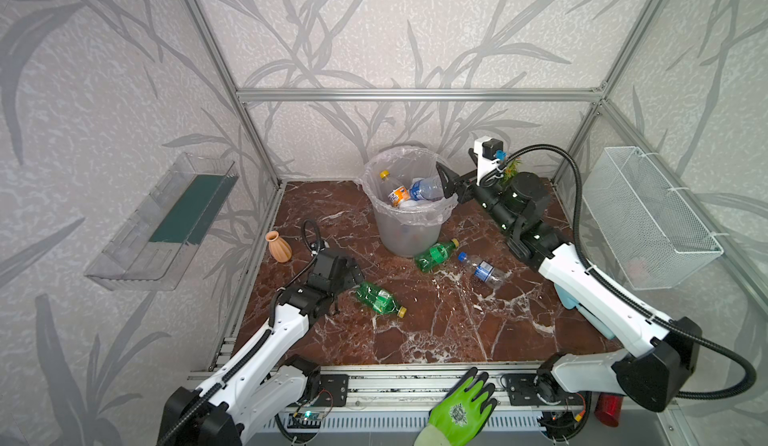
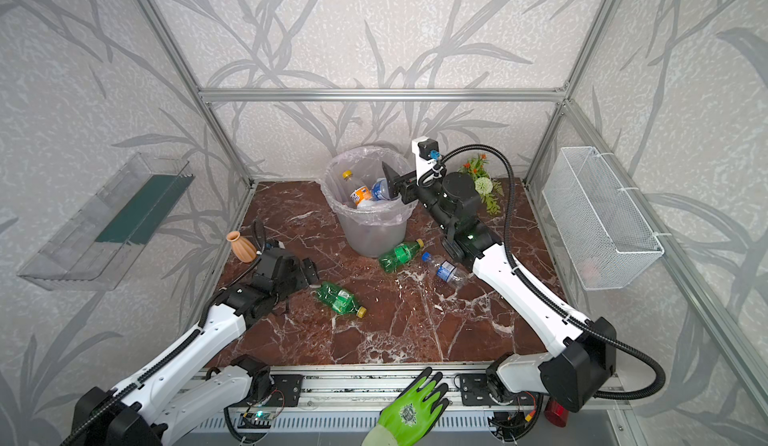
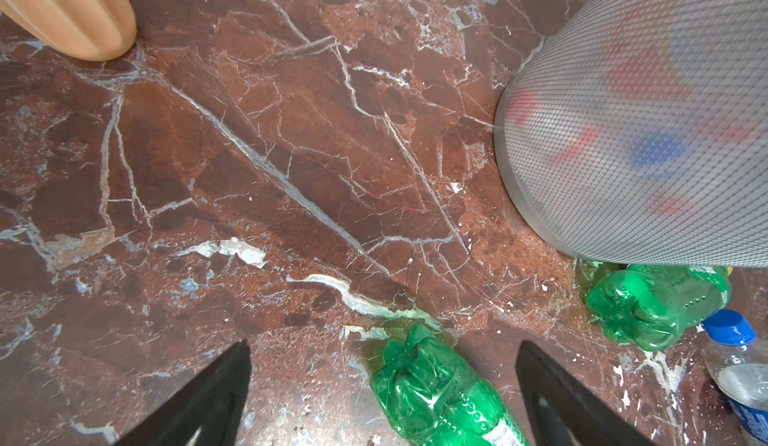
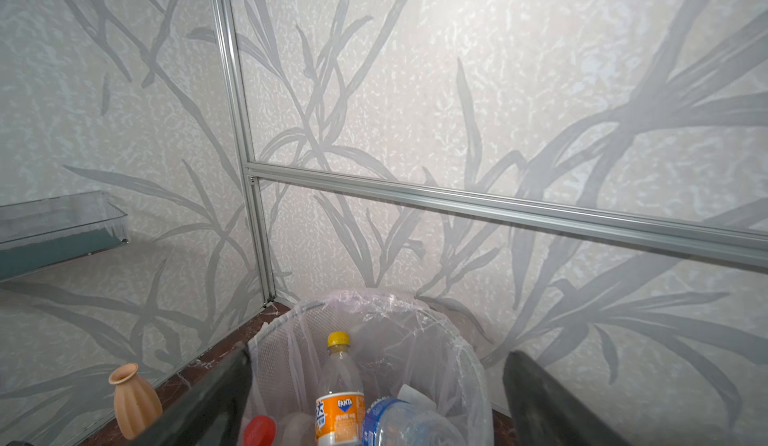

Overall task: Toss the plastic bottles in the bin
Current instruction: 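Grasp the green yellow-capped soda bottle with the left gripper while the right gripper withdraws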

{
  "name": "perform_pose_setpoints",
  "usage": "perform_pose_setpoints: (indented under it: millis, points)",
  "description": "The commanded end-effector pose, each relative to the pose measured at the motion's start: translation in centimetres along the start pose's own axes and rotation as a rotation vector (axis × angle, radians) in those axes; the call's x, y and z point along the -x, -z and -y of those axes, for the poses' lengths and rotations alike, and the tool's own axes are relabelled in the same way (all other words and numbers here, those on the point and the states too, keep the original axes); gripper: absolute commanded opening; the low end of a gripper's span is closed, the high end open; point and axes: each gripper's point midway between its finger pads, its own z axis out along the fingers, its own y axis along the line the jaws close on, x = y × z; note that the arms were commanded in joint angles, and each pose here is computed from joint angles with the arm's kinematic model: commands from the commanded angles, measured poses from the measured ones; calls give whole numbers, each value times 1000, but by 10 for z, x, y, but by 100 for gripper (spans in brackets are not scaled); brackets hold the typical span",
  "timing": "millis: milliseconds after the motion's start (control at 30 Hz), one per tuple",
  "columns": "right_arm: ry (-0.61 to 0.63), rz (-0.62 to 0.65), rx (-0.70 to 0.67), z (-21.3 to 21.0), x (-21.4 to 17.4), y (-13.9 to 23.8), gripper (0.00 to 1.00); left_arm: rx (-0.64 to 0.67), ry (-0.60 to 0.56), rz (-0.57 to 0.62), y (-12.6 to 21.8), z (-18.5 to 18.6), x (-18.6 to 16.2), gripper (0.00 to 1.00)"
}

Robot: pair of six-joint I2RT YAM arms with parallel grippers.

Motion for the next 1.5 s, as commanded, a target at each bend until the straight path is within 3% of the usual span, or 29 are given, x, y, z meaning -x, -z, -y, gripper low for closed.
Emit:
perform_pose_setpoints:
  millis: [0,267,533,833,1133,1467]
  points:
    - [3,-115,-116,32,-40,15,95,10,23,-32,-2,-5,-9,99]
    - [-238,-354,-385,102,-151,93,96,-2,194,-92,5,-9,-27,99]
    - [-313,-491,-497,123,-226,154,97,-10,357,-291,9,-9,-71,99]
    - [-390,-479,-550,135,-247,186,97,-51,510,-432,5,5,-99,98]
    - [-406,-487,-550,135,-253,188,97,-53,522,-442,-11,21,-96,98]
    - [-417,-499,-562,135,-261,193,97,-69,461,-497,-34,46,-102,96]
